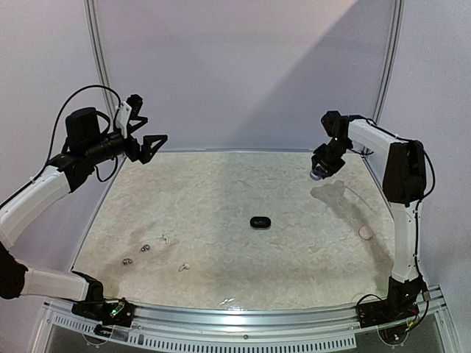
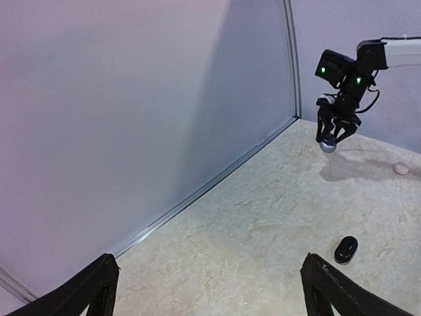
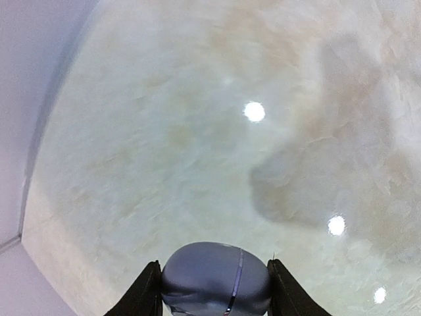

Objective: Insert the wireless bluetooth earbuds into the charging case
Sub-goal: Pick up the charging case from the center of the board, then pass from the right arm to the left

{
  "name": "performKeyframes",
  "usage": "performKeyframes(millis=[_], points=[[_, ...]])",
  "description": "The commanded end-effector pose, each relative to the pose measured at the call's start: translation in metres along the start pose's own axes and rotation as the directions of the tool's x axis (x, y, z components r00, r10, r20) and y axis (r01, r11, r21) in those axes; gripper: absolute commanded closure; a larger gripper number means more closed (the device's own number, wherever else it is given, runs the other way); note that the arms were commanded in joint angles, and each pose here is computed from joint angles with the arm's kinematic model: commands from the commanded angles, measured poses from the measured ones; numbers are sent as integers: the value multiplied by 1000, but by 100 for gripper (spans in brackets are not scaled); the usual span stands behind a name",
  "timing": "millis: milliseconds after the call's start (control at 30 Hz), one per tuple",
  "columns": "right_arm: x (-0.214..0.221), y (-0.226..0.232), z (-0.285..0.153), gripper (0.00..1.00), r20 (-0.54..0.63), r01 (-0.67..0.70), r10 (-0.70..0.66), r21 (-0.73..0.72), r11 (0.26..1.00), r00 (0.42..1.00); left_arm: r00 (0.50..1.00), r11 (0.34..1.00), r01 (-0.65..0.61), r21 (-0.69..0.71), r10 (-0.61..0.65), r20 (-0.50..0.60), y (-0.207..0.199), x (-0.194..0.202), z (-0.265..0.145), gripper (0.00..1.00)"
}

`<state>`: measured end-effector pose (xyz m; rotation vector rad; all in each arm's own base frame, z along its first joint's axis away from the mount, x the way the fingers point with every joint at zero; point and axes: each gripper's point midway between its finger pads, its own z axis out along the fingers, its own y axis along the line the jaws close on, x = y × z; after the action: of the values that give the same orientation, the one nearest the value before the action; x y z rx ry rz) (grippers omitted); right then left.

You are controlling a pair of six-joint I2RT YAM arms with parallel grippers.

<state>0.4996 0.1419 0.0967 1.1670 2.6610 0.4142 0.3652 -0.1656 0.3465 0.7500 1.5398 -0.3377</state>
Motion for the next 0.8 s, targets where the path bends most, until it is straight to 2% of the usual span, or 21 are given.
performKeyframes(millis=[0, 100, 200, 333, 400, 467, 633, 767], points=[[30, 90, -134, 79, 326, 383, -296, -244, 891, 898, 992, 988, 115, 100, -119, 40, -15, -10, -4, 2], [75, 129, -209, 78, 489, 555, -364, -332, 763, 792, 978, 957, 193, 218, -206, 36, -34, -18, 2, 4], [127, 159, -271, 78, 616, 677, -370, -387, 626, 695, 962, 909, 250, 334, -271, 17, -60, -29, 11, 5], [190, 186, -332, 76, 746, 788, -328, -408, 461, 579, 963, 864, 198, 463, -261, 75, -97, -62, 18, 5], [221, 195, -348, 75, 768, 816, -318, -434, 382, 557, 961, 847, 159, 506, -251, 117, -113, -79, 22, 5], [240, 201, -359, 75, 769, 823, -310, -468, 323, 559, 950, 841, 129, 525, -256, 177, -121, -98, 25, 5], [278, 203, -363, 75, 771, 847, -352, -473, 241, 531, 911, 835, 86, 543, -286, 296, -128, -137, 30, 10], [298, 202, -369, 76, 776, 857, -364, -478, 193, 515, 904, 814, 129, 566, -331, 271, -135, -143, 43, 20]])
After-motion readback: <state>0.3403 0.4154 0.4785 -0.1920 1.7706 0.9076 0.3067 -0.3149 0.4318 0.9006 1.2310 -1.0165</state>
